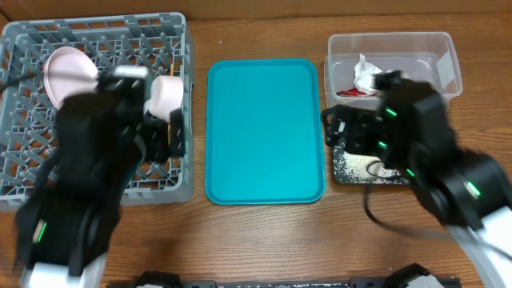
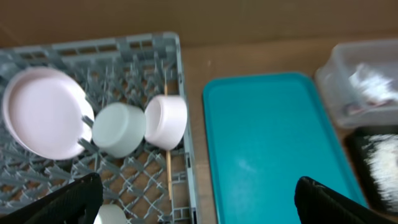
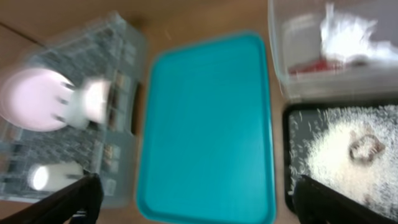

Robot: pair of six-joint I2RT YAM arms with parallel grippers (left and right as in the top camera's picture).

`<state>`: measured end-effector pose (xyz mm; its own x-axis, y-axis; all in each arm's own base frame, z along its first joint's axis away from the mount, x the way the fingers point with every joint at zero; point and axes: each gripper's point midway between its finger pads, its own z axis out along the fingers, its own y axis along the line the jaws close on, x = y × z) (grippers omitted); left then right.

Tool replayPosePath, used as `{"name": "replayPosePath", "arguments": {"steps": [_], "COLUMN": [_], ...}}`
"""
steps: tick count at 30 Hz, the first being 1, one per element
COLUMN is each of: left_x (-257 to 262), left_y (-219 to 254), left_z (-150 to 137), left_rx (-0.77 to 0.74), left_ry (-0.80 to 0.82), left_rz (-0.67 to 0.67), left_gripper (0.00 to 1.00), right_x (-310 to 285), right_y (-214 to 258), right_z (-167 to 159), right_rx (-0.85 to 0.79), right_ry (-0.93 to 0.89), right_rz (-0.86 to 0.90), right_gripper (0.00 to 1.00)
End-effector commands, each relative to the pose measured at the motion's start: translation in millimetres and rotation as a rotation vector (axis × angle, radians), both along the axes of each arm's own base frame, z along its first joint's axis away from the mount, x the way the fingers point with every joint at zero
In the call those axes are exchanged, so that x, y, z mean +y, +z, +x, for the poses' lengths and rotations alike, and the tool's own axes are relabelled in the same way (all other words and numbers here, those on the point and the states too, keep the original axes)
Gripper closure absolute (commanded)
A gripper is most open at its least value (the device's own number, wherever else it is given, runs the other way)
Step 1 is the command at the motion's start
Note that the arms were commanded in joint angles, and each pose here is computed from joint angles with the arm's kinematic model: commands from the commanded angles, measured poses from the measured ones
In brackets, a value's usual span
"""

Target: Sort waste into correct bins and load items into the dishwasher

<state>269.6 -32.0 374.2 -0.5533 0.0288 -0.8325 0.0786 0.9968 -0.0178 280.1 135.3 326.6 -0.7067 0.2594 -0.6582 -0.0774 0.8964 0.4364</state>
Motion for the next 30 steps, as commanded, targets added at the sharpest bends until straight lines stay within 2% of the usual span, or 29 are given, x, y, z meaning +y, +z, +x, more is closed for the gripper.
{"name": "replayPosePath", "arguments": {"steps": [1,5,20,23,26,30], "left_x": [-5,-21,-19,-18,-17,-17], "left_y": [25,41,4,-4,-10,-14], "left_z": [-30,-45,-65,-71,-75,-78], "left_rx": [-0.095,-0.146,0.027,0.067,0.096,0.115], "left_ry": [-0.040,-0.096,-0.085,-0.082,-0.080,-0.078], "left_rz": [-0.054,-0.181,-0.164,-0.159,-0.156,-0.154], "left_gripper": [0.00,0.00,0.00,0.00,0.00,0.00], "right_x": [-13,-20,-27,-46,-56,-80], "right_y": [47,64,30,40,53,34], "right_z": [-19,-35,-39,-29,-22,-13], "right_rx": [-0.169,-0.228,-0.102,-0.188,-0.340,-0.444], "right_ry": [-0.004,-0.002,-0.017,-0.094,-0.076,-0.164], "right_rz": [0.041,0.070,-0.016,-0.090,-0.162,-0.150], "right_gripper": [0.00,0.00,0.00,0.00,0.00,0.00]}}
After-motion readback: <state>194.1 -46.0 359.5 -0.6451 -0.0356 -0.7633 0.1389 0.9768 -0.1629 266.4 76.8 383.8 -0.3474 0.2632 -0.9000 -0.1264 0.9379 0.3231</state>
